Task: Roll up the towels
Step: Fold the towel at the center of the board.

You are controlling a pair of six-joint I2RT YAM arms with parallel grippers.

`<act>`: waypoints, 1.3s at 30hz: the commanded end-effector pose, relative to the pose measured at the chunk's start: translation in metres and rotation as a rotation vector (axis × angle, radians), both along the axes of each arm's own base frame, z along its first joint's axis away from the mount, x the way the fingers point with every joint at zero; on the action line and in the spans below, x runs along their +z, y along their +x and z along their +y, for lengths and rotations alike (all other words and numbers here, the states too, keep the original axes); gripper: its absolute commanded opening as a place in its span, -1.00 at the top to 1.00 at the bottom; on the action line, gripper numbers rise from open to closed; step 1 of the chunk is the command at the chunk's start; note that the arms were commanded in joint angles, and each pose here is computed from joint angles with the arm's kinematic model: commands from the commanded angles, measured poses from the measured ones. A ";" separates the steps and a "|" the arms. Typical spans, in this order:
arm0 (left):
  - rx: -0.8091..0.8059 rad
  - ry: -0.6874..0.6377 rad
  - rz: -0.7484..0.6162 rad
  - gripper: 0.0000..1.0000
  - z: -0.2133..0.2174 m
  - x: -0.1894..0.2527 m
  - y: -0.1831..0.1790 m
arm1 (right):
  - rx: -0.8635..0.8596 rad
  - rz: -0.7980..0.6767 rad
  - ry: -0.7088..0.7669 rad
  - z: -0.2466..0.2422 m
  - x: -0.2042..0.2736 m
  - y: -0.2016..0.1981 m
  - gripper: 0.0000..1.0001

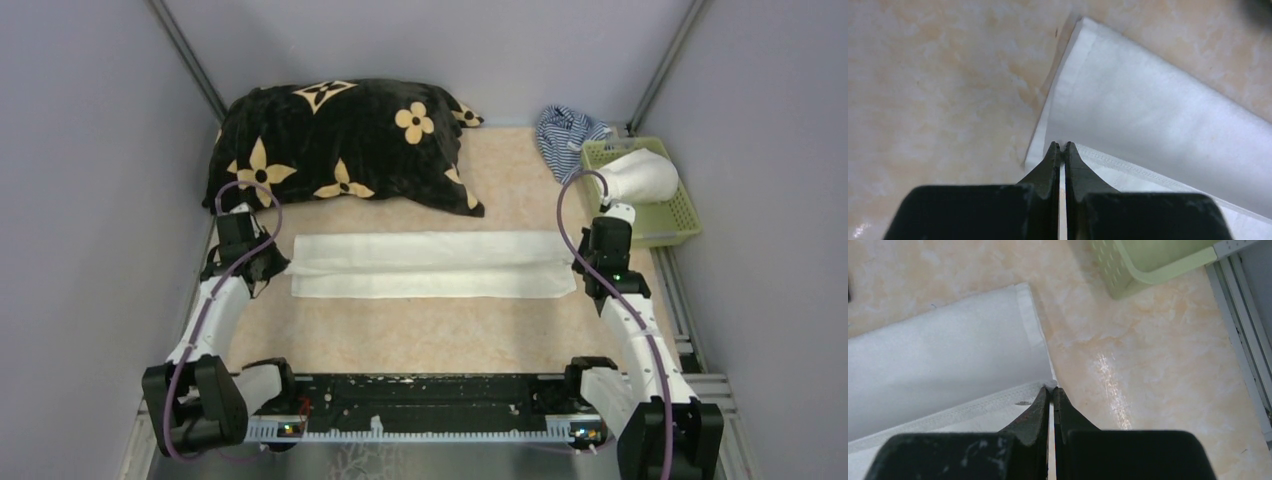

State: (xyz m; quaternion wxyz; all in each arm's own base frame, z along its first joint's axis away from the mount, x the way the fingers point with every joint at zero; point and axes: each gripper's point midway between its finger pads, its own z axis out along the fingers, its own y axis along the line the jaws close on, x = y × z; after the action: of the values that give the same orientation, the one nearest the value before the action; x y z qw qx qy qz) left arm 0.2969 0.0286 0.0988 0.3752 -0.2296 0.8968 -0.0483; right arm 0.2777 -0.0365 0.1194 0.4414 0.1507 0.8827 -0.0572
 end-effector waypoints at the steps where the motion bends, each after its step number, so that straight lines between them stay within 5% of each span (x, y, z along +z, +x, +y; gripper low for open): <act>1: 0.105 0.018 0.006 1.00 0.013 -0.009 -0.013 | -0.088 -0.038 -0.028 -0.017 0.005 -0.003 1.00; 8: 0.103 -0.037 0.054 1.00 0.005 -0.026 -0.012 | -0.111 -0.003 0.002 -0.015 -0.016 -0.009 1.00; 13: 0.049 -0.021 -0.043 1.00 0.006 -0.002 0.017 | -0.124 -0.052 0.006 -0.017 -0.005 0.000 1.00; 28: -0.076 0.094 -0.364 1.00 0.024 0.100 0.156 | -0.052 -0.247 -0.105 -0.028 0.072 0.114 1.00; 39: -0.138 0.090 -0.428 1.00 0.019 0.109 0.186 | -0.001 -0.325 -0.173 -0.033 0.106 0.149 1.00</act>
State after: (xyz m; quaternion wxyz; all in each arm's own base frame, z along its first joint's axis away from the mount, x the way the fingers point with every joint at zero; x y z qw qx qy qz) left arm 0.4658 0.0294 0.1739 0.5075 -0.1447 0.8425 -0.1083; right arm 0.4075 -0.0399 0.1731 0.5288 0.1108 0.8396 -0.0567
